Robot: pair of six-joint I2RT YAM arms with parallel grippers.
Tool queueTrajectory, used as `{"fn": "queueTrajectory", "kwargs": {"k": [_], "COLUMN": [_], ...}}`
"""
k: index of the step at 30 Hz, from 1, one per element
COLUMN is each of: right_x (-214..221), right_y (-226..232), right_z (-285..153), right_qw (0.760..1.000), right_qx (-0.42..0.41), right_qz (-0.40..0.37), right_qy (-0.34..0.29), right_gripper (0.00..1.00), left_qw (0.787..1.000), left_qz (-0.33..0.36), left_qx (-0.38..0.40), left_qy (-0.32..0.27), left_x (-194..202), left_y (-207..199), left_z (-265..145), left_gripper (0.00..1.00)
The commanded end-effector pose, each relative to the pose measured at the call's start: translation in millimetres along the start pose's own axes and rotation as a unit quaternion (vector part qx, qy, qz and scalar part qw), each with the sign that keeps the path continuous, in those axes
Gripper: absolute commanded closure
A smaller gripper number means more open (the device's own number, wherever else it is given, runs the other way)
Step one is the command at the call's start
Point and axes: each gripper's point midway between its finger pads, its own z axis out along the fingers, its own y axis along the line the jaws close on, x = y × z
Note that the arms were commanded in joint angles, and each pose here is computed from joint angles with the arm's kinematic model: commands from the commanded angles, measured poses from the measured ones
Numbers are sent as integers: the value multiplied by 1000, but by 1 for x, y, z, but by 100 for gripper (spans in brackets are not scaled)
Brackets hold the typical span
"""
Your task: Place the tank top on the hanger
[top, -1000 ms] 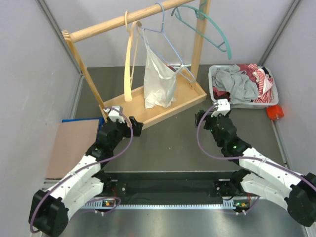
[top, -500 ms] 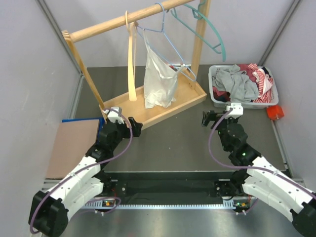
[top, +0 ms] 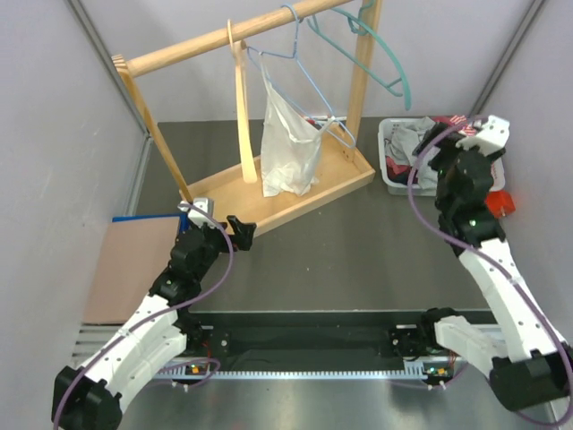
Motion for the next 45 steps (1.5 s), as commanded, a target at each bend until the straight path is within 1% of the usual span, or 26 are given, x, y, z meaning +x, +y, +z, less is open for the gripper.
{"fn": "queueTrajectory", "kwargs": {"k": [1,2,4,5,7,8,10,11,12,13,14,15,16,17,19,20,22,23,24,25,26,31,36,38,43,45], "right_x": [-1,13,13,29,31,50,61,83,90,94,118,126,132,150,164,165,175,165,162,165,152,134,141,152,167,173], "right_y": [1,-10,-15,-26,-36,-45,-46,-47,-62,-61,-68,-75,-78,-89,-91,-91,-89,-84,-83,-81,-78,-71,-64,-63,-57,-57], "right_z": [39,57,75,90,105,118,132,143,150,158,165,168,172,175,175,176,169,168,166,161,159,157,153,153,157,158], "right_qw": [999,998,998,996,994,990,988,985,982,980,973,969,967,961,959,962,963,968,970,970,974,977,976,973,969,967], "right_qx": [1,18,26,50,79,94,96,99,111,111,122,138,143,156,147,140,124,116,112,102,97,83,59,53,37,37], "right_qz": [-4,-2,3,-9,-22,-35,-41,-54,-63,-71,-86,-91,-91,-87,-75,-68,-61,-52,-48,-46,-40,-43,-40,-38,-32,-34], "right_qy": [35,56,61,79,76,97,110,133,142,147,174,182,189,210,229,226,232,217,212,214,200,192,205,220,240,251], "right_gripper": [0,0,0,0,0,0,0,0,0,0,0,0,0,0,2,10,16,23,25,25,26,25,25,26,31,37], "left_qw": [999,999,999,999,999,999,999,999,999,999,999,999,999,1000,1000,1000,1000,1000,999,999,999,999,999,999,999,999], "left_qz": [-1,-2,-1,-1,-1,-1,-2,-2,-2,-2,-2,-3,-2,-2,-2,-2,-4,-5,-4,-4,-4,-4,-4,-4,-3,-3], "left_qx": [20,21,22,20,21,22,23,22,23,23,23,24,24,23,23,23,21,21,25,27,28,31,32,31,31,32], "left_qy": [-33,-35,-36,-37,-37,-37,-35,-34,-34,-33,-29,-27,-24,-21,-21,-21,-21,-19,-18,-16,-15,-13,-17,-16,-16,-19], "left_x": [-14,-15,-16,-17,-17,-17,-16,-15,-15,-14,-12,-12,-11,-10,-11,-10,-9,-7,-7,-6,-6,-6,-7,-7,-6,-8], "left_y": [-8,-9,-9,-9,-9,-9,-9,-9,-9,-10,-9,-10,-10,-10,-10,-9,-8,-8,-10,-10,-11,-12,-13,-12,-12,-12], "left_z": [-3,-4,-5,-5,-5,-5,-5,-4,-4,-3,-2,-1,-1,0,0,0,1,2,2,3,3,3,2,2,2,1], "left_gripper": [1,1,1,1,1,1,1,1,1,1,1,1,1,1,1,1,1,1,1,1,1,1,1,1,1,1]}}
